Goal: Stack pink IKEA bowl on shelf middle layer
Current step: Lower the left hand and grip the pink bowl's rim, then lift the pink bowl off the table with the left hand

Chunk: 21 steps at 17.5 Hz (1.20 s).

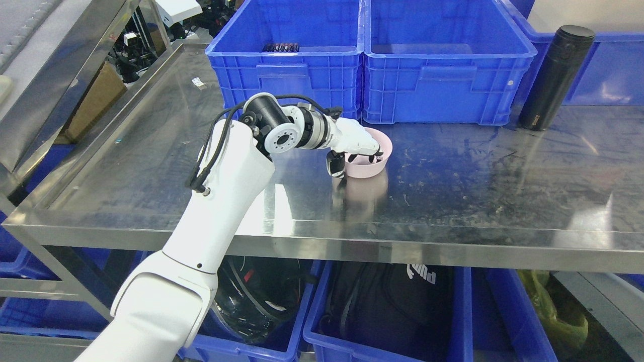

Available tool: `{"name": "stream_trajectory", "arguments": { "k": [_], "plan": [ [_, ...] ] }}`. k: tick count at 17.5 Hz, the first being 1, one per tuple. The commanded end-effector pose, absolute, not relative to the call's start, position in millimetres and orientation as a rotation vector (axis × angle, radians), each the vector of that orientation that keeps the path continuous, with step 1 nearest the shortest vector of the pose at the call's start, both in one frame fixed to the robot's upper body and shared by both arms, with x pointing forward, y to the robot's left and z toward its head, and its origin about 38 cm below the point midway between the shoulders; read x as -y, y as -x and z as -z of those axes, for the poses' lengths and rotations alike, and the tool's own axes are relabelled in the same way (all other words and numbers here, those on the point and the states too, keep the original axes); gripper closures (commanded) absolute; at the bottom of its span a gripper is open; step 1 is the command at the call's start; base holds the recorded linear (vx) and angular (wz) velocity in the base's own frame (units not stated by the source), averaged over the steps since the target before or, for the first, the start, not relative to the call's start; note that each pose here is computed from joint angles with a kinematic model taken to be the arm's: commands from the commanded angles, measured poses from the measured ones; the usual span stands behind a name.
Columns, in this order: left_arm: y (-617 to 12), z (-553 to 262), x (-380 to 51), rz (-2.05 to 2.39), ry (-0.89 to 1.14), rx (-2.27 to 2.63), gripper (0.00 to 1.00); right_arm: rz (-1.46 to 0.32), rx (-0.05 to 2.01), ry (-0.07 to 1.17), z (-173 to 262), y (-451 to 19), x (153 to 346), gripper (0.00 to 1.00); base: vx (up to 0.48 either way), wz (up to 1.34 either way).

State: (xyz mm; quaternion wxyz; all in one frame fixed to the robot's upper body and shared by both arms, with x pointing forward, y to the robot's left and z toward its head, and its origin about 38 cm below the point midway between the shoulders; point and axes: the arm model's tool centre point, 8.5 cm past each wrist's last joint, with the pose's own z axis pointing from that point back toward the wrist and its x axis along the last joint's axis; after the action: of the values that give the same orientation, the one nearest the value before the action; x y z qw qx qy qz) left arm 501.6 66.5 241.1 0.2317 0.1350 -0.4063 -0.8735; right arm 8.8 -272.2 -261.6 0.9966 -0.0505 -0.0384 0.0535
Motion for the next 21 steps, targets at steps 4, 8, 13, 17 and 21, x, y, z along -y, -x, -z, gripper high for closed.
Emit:
{"name": "stream_trajectory", "arguments": {
  "k": [4,8,13,17,21],
  "plan": [
    [-511,-271,-112,2.179,-0.226,1.426,1.0,-0.108,0.091,0.119,261,-13,283.2,0.0,0.0,0.0],
    [-510,-306,-118,2.158,-0.317,1.511,1.0,-0.108,0.091,0.119,261,-13,283.2,0.0,0.0,0.0],
    [-503,-326,-115,2.163,-0.361,1.584,1.0,-0.108,0.091,0.119,261,-13,283.2,0.0,0.0,0.0],
    [-485,-336,-109,2.222,-0.336,1.795,1.0,-0.108,0.09,0.118,261,-12,283.2,0.0,0.0,0.0],
    [-462,-319,-98,2.187,-0.259,1.919,1.0,-0.108,0.091,0.119,261,-13,283.2,0.0,0.002,0.01]
  ]
}}
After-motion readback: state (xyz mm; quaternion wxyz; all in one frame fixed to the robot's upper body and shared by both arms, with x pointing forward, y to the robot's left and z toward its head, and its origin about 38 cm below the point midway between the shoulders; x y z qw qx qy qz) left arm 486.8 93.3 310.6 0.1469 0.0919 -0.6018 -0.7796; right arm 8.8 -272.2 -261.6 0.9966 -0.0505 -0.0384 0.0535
